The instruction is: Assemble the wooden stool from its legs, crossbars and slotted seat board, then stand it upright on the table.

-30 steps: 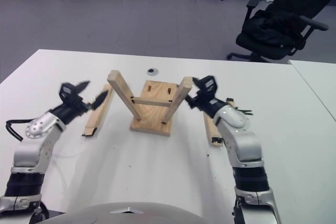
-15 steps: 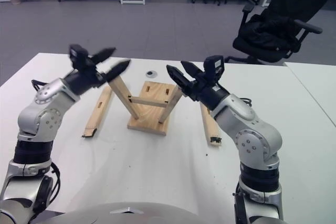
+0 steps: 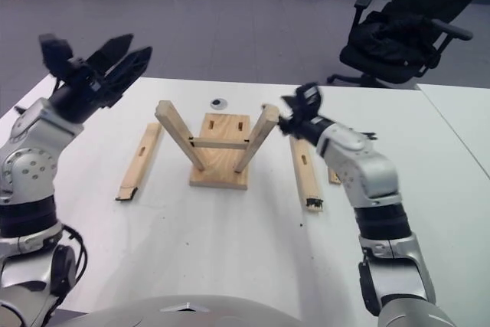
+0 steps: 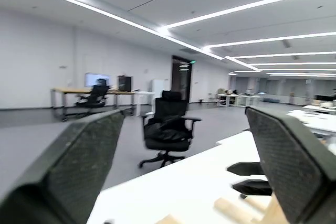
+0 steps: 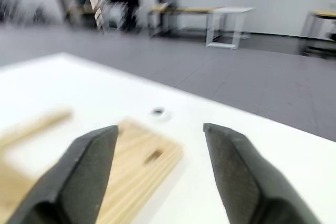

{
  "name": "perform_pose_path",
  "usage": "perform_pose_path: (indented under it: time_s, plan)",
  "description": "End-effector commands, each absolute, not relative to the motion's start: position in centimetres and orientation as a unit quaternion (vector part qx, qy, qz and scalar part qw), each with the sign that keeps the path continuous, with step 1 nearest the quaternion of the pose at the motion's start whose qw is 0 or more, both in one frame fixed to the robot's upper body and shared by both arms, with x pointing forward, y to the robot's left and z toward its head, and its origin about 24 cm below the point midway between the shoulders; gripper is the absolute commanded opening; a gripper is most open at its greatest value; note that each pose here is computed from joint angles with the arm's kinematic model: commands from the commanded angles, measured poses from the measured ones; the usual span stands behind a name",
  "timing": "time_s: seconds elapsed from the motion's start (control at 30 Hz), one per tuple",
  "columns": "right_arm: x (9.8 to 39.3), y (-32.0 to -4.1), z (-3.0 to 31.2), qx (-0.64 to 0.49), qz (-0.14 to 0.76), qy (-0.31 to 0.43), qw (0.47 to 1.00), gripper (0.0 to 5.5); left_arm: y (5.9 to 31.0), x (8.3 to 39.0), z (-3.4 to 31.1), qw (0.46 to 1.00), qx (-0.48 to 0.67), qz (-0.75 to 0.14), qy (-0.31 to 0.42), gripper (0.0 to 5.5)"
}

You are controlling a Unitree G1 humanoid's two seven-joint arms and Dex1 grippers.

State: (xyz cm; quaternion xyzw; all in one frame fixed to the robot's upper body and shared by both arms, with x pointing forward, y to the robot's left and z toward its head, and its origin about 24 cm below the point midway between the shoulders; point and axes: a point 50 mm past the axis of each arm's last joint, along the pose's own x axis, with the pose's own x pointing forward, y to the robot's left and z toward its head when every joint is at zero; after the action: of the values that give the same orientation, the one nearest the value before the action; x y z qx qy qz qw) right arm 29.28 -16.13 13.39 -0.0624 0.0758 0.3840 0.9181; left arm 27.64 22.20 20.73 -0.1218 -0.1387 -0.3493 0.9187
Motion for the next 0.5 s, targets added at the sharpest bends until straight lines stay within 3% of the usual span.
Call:
perform_pose_path:
  time_s: [0.03, 0.1, 0.13, 0.17, 0.23, 0.3, 0.37, 0.5]
  plan:
    - [23.0, -12.2, 16.3, -0.027, 0.592, 0.017, 0.805, 3.04, 28.2, 24.8, 16.8, 0.960, 0.004, -0.279, -0.001, 4.24]
    - [20.3, -10.3, 17.3, -0.012, 0.651, 0.000, 0.759, 3.04, 29.1, 22.5, 13.1, 0.941, 0.075, -0.307, 0.122, 4.24]
    - [20.9, -10.1, 17.0, -0.028, 0.628, -0.001, 0.777, 3.04, 28.6, 21.8, 12.1, 0.926, 0.092, -0.331, 0.155, 4.24]
    - [22.6, -10.5, 16.3, -0.056, 0.576, 0.012, 0.816, 3.04, 28.0, 21.5, 11.5, 0.913, 0.101, -0.354, 0.172, 4.24]
    - [27.4, -14.3, 13.3, -0.163, 0.394, 0.079, 0.901, 3.04, 26.7, 20.9, 11.2, 0.885, 0.124, -0.404, 0.195, 4.24]
    - [29.6, -18.5, 10.0, -0.236, 0.271, 0.154, 0.921, 3.04, 24.7, 21.2, 10.5, 0.852, 0.166, -0.449, 0.214, 4.24]
    - [29.4, -19.8, 7.8, -0.277, 0.260, 0.194, 0.905, 3.04, 23.4, 21.8, 9.5, 0.826, 0.213, -0.468, 0.231, 4.24]
    - [27.3, -19.0, 5.7, -0.302, 0.343, 0.221, 0.862, 3.04, 22.2, 23.1, 8.1, 0.798, 0.281, -0.472, 0.247, 4.24]
